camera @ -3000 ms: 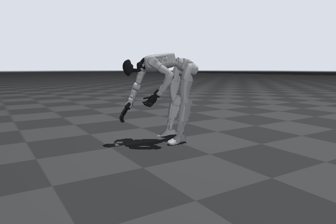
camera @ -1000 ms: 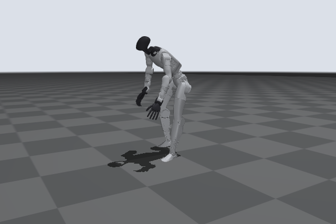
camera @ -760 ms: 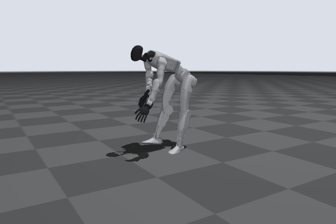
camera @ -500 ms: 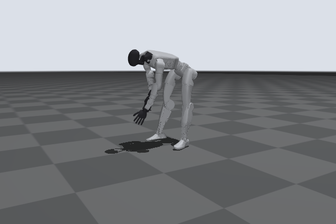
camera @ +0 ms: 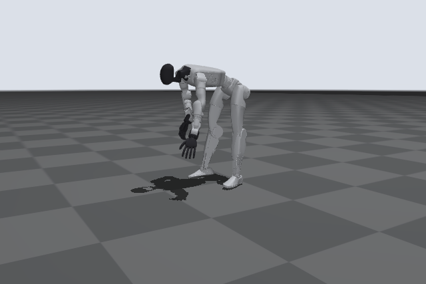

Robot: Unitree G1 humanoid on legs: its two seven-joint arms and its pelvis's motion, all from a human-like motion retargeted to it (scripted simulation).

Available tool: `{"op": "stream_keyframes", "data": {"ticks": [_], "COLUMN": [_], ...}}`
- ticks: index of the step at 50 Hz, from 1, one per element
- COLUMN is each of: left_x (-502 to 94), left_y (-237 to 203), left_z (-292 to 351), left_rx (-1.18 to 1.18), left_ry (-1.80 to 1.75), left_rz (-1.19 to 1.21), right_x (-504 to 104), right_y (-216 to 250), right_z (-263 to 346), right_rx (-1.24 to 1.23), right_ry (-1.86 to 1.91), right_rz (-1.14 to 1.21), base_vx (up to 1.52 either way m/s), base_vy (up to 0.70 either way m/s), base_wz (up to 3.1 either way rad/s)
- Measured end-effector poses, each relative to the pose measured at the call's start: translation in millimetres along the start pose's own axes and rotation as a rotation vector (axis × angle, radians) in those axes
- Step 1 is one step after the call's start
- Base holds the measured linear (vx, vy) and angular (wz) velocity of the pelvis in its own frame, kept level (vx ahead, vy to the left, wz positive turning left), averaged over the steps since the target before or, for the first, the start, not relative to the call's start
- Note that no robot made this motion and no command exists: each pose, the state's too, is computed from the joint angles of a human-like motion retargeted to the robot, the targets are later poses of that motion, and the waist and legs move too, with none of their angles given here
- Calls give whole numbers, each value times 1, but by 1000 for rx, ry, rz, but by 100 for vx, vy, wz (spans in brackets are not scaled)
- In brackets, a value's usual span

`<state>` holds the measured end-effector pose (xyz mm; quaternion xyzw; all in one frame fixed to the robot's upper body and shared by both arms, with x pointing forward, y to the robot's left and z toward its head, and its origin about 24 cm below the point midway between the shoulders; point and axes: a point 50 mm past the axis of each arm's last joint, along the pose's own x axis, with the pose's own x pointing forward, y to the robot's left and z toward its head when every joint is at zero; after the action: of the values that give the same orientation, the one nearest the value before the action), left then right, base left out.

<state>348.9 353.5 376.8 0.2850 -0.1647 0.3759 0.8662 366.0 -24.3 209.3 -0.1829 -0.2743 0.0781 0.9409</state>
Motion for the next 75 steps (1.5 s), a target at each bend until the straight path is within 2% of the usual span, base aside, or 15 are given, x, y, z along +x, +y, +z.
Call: {"op": "stream_keyframes", "data": {"ticks": [5,9,15,19,23,27,35,38,43,47,51,57,63,70,75], "left_x": [1,-16,-90,-145,-167,-139,-22,-5,-8,-34,-77,-177,-246,-250,-236], "left_y": [-16,-70,-168,-193,-188,-160,-47,-19,-43,-95,-148,-212,-218,-195,-179], "left_z": [53,79,79,59,33,5,-17,1,65,109,128,122,82,42,25], "left_rx": [-39,-207,-280,-384,-507,-445,-181,-140,-194,-307,-273,-438,-613,-636,-718], "left_ry": [-128,-174,-363,-450,-386,-298,-45,-21,-179,-283,-449,-612,-569,-545,-465], "left_rz": [-86,-311,-691,-851,-910,-820,-172,-82,-235,-449,-611,-925,-1180,-1134,-974], "right_x": [11,14,6,0,-7,-9,4,11,19,21,23,34,47,55,62], "right_y": [12,30,56,56,40,7,-16,-11,8,15,21,-48,-162,-281,-298], "right_z": [25,34,27,16,-3,-22,-13,1,24,31,33,13,7,66,113], "right_rx": [32,85,101,131,112,101,-20,-16,48,153,266,213,-128,-567,-725], "right_ry": [-62,-44,31,66,112,148,68,18,-27,-6,23,71,157,288,260], "right_rz": [3,38,99,107,72,-22,-35,-11,23,31,10,-281,-574,-646,-596], "base_vx": [0,0,0,-2,6,-2,-4,-6,-2,-1,0,4,5,5,-1], "base_vy": [0,4,1,-2,-8,-11,-3,2,2,5,8,1,2,-1,-7], "base_wz": [0,6,1,-9,-4,-8,3,7,1,-1,-10,0,3,23,25]}}
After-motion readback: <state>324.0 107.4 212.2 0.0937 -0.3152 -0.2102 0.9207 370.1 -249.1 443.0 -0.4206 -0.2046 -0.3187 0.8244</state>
